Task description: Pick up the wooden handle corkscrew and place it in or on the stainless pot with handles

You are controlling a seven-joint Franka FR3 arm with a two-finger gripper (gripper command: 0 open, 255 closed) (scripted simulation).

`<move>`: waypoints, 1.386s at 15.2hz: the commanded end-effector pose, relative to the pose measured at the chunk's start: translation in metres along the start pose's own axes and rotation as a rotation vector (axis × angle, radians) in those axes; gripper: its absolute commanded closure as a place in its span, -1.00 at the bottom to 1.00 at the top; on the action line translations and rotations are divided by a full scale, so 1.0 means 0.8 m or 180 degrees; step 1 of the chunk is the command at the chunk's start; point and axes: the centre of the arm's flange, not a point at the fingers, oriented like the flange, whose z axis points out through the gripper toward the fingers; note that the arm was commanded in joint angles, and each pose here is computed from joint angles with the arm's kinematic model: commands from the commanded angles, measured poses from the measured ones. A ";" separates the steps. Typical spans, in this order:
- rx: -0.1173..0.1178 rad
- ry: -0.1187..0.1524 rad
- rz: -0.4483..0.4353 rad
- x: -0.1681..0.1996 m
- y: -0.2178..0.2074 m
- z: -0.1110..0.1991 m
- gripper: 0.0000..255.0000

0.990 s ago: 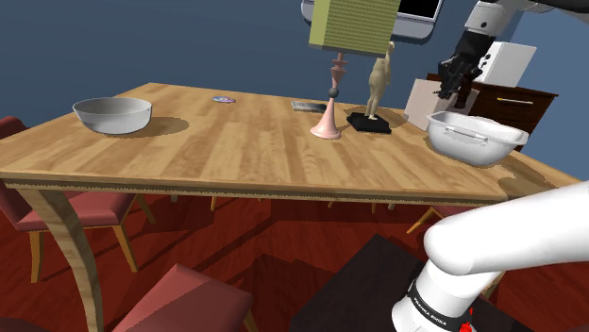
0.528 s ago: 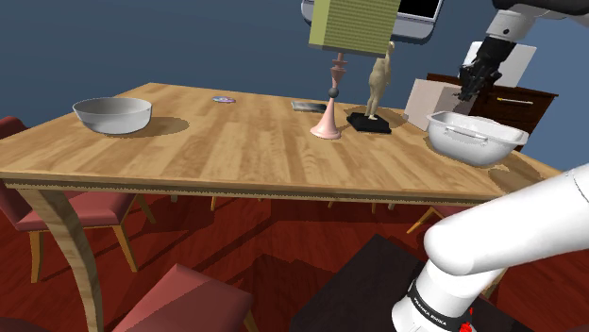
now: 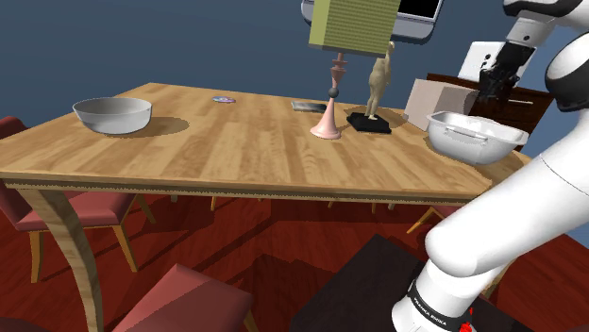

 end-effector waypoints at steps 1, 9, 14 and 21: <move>-0.0006 0.0002 -0.0006 0.002 0.012 0.006 1.00; -0.0006 0.0002 -0.0006 -0.006 0.014 0.058 1.00; -0.0006 0.0002 -0.0006 -0.009 0.015 0.079 1.00; -0.0006 0.0002 -0.0006 -0.009 0.015 0.079 -1.00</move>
